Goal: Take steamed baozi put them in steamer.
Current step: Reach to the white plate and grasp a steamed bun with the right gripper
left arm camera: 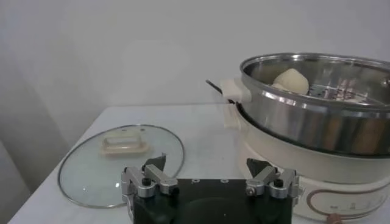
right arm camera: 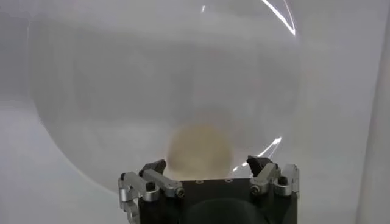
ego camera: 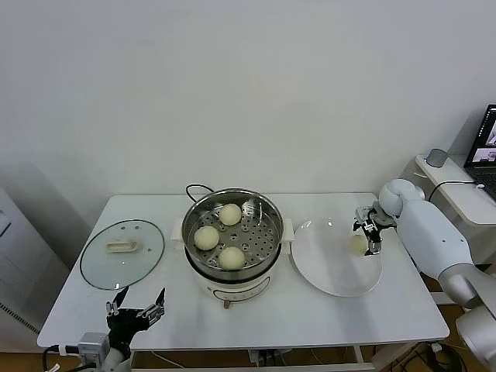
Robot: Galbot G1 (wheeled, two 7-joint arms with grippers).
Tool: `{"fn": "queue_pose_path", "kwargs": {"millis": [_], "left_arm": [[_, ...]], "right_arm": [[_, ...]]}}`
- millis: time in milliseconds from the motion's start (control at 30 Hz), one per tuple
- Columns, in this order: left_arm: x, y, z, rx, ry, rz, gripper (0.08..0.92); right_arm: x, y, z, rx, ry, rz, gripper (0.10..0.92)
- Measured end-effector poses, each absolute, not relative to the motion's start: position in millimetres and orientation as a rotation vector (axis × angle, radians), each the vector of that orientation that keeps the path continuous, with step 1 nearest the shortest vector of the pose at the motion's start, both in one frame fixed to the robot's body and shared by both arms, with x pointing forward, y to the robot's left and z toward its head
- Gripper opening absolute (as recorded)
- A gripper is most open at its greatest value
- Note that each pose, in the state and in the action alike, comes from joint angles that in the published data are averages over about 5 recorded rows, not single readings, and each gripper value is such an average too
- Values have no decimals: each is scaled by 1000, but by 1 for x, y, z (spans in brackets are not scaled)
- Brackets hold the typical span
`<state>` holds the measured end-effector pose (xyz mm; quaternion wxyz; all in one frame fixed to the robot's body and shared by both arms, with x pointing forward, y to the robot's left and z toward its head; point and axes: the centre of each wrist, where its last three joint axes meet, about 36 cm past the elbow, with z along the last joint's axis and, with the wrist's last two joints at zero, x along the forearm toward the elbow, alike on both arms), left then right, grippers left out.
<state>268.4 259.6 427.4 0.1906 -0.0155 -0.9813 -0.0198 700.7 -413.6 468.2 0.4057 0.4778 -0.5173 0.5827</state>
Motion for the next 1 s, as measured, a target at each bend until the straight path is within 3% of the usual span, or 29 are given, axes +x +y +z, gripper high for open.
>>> {"fn": "queue_pose_path", "kwargs": {"millis": [533,1000], "left_arm": [[271,260,425,-43,-2753,-51,823],[272,259,425,-44,-2754,-54,823]], "right_arm": [[702,-411,455,1174,-1301,1430,818],[705,-415,466,1147,-1337,1402,498]]}}
